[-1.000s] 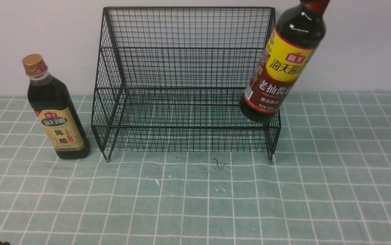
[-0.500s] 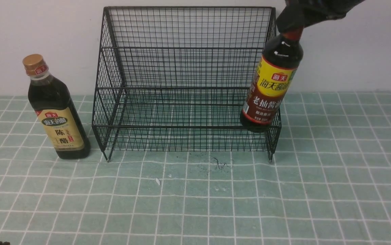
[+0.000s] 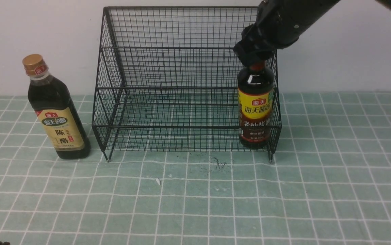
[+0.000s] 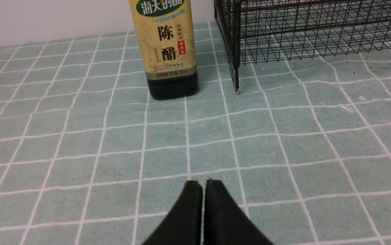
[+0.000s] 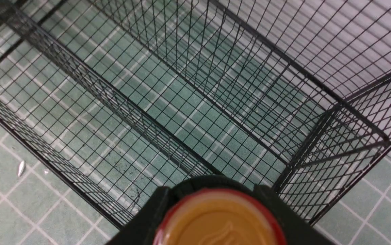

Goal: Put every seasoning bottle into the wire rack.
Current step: Use the right arm to put the condiment bottle back on the shelf, then use the left arm to grab the condiment bottle closest to it

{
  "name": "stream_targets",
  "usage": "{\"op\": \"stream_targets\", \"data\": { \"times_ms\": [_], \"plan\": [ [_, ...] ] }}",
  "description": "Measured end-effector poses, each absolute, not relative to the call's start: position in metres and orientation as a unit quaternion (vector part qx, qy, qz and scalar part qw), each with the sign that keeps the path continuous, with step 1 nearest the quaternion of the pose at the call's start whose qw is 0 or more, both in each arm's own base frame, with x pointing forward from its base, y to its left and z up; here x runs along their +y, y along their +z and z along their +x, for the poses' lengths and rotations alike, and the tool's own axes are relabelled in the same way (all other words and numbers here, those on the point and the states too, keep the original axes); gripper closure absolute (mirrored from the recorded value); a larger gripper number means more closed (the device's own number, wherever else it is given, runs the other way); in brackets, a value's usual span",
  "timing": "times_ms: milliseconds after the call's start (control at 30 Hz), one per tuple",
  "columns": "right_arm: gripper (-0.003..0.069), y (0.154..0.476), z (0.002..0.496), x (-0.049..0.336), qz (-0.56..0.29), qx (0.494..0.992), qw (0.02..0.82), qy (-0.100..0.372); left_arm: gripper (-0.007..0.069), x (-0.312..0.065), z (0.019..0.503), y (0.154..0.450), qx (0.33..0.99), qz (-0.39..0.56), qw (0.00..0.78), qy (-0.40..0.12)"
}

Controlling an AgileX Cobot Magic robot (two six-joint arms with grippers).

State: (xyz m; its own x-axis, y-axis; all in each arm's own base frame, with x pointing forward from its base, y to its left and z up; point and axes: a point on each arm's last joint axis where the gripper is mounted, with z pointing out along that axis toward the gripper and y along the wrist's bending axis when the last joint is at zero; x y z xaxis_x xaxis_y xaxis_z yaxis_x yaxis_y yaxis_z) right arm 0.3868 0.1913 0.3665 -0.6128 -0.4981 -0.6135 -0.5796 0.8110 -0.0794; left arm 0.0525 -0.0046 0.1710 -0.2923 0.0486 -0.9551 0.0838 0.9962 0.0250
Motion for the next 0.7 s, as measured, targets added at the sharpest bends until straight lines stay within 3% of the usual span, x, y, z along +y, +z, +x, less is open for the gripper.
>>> {"op": "stream_targets", "data": {
  "times_ms": [167,300,467,633,700],
  "plan": [
    [0.0345,0.368,0.388,0.193,-0.296,0.893,0.333,0.06,0.0631,-0.005,0.052,0.171,0.804,0.041,0.593,-0.015],
    [0.0246,0.373,0.39,0.192,-0.279,0.893,0.349,0.057,0.0631,-0.005,0.052,0.171,0.804,0.041,0.593,-0.015],
    [0.0212,0.377,0.389,0.188,-0.255,0.898,0.354,0.052,0.0631,-0.005,0.052,0.171,0.804,0.041,0.593,-0.015],
    [0.0207,0.409,0.373,0.174,-0.243,0.886,0.394,0.024,0.0631,-0.005,0.052,0.171,0.804,0.041,0.593,-0.015],
    [0.0207,0.438,0.355,0.163,-0.239,0.872,0.427,0.02,0.0631,-0.005,0.052,0.171,0.804,0.041,0.593,-0.015]
  ]
}}
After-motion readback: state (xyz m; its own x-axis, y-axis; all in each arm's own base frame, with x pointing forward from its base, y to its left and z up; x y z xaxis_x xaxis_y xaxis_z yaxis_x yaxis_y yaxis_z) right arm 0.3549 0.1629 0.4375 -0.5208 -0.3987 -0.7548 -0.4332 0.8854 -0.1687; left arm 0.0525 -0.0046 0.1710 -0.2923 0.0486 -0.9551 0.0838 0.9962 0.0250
